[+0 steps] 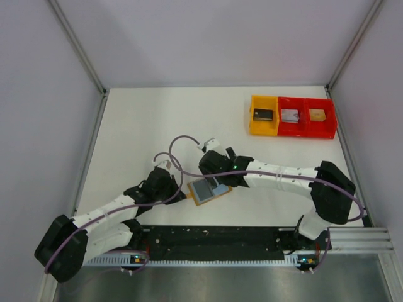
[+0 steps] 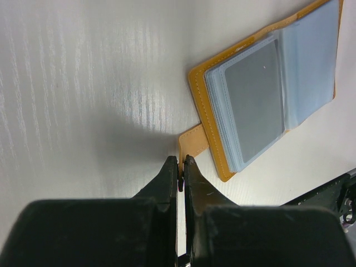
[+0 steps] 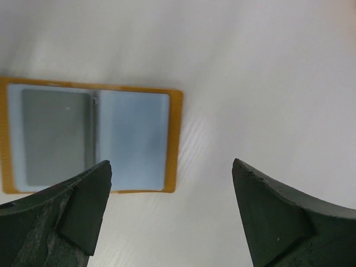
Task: Take the credit cards out of the card holder
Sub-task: Remove the credit card from the card holder.
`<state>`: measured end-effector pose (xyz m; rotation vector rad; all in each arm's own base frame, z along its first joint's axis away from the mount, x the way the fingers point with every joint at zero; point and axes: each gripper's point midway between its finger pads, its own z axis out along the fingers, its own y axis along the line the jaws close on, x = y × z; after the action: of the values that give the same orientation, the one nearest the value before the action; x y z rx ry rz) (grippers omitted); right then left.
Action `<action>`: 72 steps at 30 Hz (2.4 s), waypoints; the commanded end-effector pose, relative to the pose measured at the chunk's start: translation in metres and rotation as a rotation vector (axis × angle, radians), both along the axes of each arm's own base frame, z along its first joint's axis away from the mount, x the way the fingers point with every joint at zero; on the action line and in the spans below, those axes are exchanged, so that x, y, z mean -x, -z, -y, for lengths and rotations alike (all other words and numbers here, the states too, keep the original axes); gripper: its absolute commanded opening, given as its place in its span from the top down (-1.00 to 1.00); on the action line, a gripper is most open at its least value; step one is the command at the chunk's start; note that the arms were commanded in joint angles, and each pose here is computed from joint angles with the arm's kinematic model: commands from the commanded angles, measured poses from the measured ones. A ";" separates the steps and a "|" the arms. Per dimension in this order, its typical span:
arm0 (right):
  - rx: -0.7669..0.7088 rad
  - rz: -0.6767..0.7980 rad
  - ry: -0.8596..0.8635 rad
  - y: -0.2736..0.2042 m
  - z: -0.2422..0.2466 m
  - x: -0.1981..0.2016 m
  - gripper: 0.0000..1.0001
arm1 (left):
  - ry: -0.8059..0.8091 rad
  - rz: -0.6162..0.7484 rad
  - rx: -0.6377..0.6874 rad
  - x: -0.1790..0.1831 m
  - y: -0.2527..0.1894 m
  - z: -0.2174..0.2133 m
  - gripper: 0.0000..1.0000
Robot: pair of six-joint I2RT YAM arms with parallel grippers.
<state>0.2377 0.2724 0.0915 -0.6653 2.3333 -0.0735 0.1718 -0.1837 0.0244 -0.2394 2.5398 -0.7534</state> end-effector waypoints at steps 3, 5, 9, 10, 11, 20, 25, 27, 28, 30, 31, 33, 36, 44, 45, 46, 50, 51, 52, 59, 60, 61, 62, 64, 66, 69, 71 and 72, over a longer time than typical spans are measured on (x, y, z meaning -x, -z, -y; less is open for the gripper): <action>-0.150 -0.021 -0.193 -0.013 -0.074 0.019 -0.86 | 0.009 0.023 0.007 -0.001 -0.002 0.001 1.00; -0.125 -0.027 -0.210 -0.004 -0.084 0.023 -0.89 | 0.008 0.022 0.008 -0.001 -0.002 0.001 1.00; -0.117 -0.046 -0.236 0.006 -0.100 0.027 -0.91 | 0.007 0.022 0.008 0.000 -0.002 0.000 1.00; -0.114 -0.050 -0.241 0.009 -0.103 0.029 -0.91 | 0.005 0.023 0.009 0.000 -0.002 0.000 1.00; -0.107 -0.055 -0.245 0.012 -0.104 0.030 -0.91 | 0.007 0.023 0.009 0.000 -0.002 0.000 1.00; -0.079 -0.090 -0.256 0.031 -0.109 0.035 -0.91 | 0.010 0.021 0.012 0.000 -0.002 0.001 1.00; -0.046 -0.091 -0.244 0.042 -0.104 0.034 -0.91 | 0.010 0.019 0.011 -0.001 -0.002 0.001 1.00; -0.030 -0.094 -0.240 0.047 -0.101 0.034 -0.91 | 0.009 0.020 0.010 0.000 -0.002 0.001 1.00; -0.026 -0.095 -0.237 0.049 -0.100 0.033 -0.91 | 0.009 0.020 0.010 0.000 -0.002 0.001 1.00; -0.015 -0.091 -0.234 0.050 -0.099 0.033 -0.91 | 0.010 0.021 0.010 0.000 -0.002 0.001 1.00; -0.008 -0.089 -0.231 0.051 -0.097 0.033 -0.91 | 0.011 0.021 0.009 0.000 -0.002 0.001 1.00; 0.004 -0.076 -0.225 0.050 -0.094 0.030 -0.91 | 0.009 0.020 0.008 0.000 -0.002 0.000 1.00; 0.034 -0.057 -0.212 0.051 -0.087 0.027 -0.91 | 0.009 0.018 0.006 0.001 -0.001 0.000 1.00; 0.056 -0.070 -0.208 0.059 -0.082 0.029 -0.91 | 0.006 0.015 0.002 0.002 0.001 -0.002 1.00; 0.045 -0.078 -0.207 0.058 -0.083 0.030 -0.91 | 0.003 0.018 0.000 0.001 0.002 -0.002 1.00; 0.035 -0.081 -0.210 0.057 -0.086 0.031 -0.91 | 0.002 0.016 -0.005 0.002 0.003 -0.003 1.00; -0.008 -0.093 -0.218 0.049 -0.094 0.034 -0.91 | 0.003 0.009 -0.014 0.003 0.007 -0.004 1.00; -0.015 -0.092 -0.217 0.046 -0.094 0.034 -0.91 | 0.002 0.009 -0.016 0.003 0.008 -0.005 0.99; -0.024 -0.095 -0.217 0.045 -0.096 0.034 -0.91 | -0.002 0.009 -0.016 0.003 0.008 -0.006 1.00; -0.065 -0.102 -0.225 0.035 -0.103 0.037 -0.91 | 0.001 0.010 -0.015 0.004 0.008 -0.005 1.00; -0.059 -0.099 -0.222 0.036 -0.102 0.035 -0.91 | 0.001 0.011 -0.016 0.003 0.008 -0.005 1.00; -0.055 -0.090 -0.216 0.036 -0.101 0.034 -0.91 | 0.001 0.010 -0.017 0.004 0.009 -0.006 1.00; -0.041 -0.084 -0.214 0.038 -0.098 0.033 -0.91 | 0.000 0.010 -0.015 0.003 0.008 -0.006 0.99; -0.023 -0.075 -0.210 0.040 -0.094 0.032 -0.91 | -0.002 0.012 -0.015 0.003 0.008 -0.006 1.00; 0.001 -0.067 -0.204 0.044 -0.089 0.030 -0.91 | -0.002 0.013 -0.017 0.003 0.008 -0.006 1.00; 0.028 -0.063 -0.198 0.049 -0.084 0.029 -0.91 | -0.005 0.017 -0.017 0.003 0.006 -0.007 0.99; 0.044 -0.063 -0.197 0.052 -0.081 0.029 -0.91 | -0.004 0.016 -0.018 0.003 0.006 -0.007 1.00; 0.055 -0.057 -0.193 0.053 -0.079 0.027 -0.91 | -0.006 0.018 -0.018 0.003 0.006 -0.007 1.00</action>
<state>0.2057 0.3560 0.0385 -0.9276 2.3425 0.0345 0.1698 -0.1809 0.0214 -0.2528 2.5338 -0.7538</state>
